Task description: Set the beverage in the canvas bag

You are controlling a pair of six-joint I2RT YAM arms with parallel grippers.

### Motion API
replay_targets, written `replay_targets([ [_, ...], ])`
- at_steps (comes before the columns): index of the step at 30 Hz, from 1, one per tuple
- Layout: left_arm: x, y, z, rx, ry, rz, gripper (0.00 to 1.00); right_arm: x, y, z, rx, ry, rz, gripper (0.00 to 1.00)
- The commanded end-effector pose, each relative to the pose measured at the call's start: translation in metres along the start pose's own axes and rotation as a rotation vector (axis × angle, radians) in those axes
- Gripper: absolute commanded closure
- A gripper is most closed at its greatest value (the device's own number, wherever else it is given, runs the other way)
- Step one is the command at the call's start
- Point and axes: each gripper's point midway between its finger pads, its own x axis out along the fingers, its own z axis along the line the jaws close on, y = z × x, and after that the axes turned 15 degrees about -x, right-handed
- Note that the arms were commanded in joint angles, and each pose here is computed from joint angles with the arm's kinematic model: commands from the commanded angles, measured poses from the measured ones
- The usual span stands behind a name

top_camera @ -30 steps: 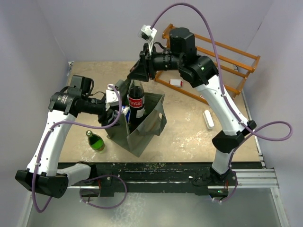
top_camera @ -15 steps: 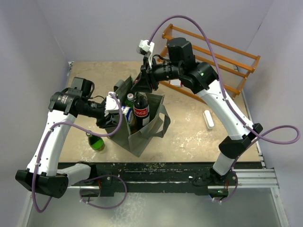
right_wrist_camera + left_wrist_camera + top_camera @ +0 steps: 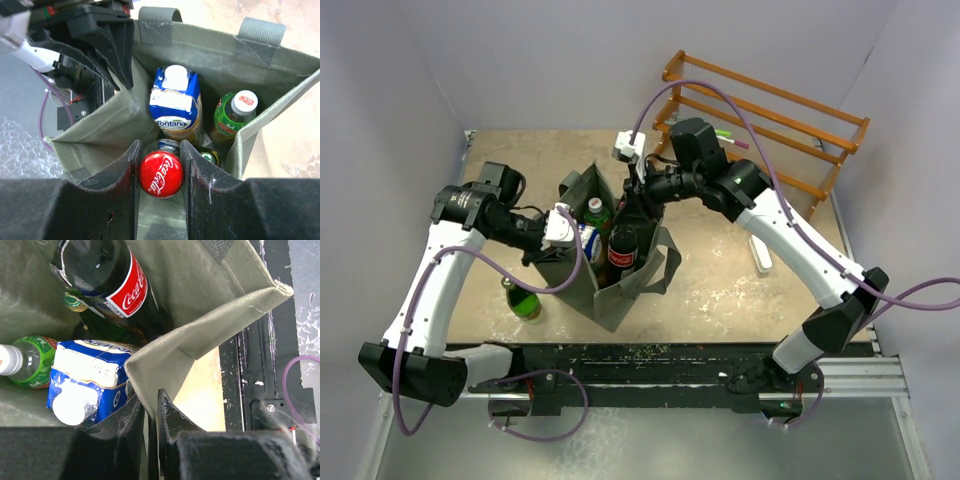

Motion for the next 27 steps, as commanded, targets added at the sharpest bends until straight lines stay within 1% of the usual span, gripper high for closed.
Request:
replay_targets([
  [1,-0.002,-0.002,-0.003,0.071,0.028,0.009,0.81,-0.016,-0.053,-0.004,-0.204,0.064,-0.179,1.00],
  [6,-0.001,-0.002,0.000,0.094,0.028,0.013,0.81,0.002,-0.026,-0.006,-0.228,0.092,-0.101,1.00],
  [11,-0.001,0.000,0.001,0.111,0.030,0.018,0.81,0.012,-0.013,-0.013,-0.246,0.125,-0.058,1.00],
  [14,0.001,0.001,0.001,0.113,0.036,0.017,0.81,0.021,-0.006,-0.008,-0.259,0.127,-0.032,1.00],
  [18,0.002,0.003,0.001,0.115,0.043,0.021,0.80,0.032,0.012,-0.010,-0.264,0.158,0.031,1.00],
  [23,0.001,0.002,0.000,0.128,0.046,0.022,0.78,0.040,0.032,-0.019,-0.245,0.194,0.096,1.00],
  [27,-0.002,-0.003,-0.006,0.150,0.058,0.003,0.78,0.047,0.043,-0.021,-0.215,0.198,0.120,1.00],
])
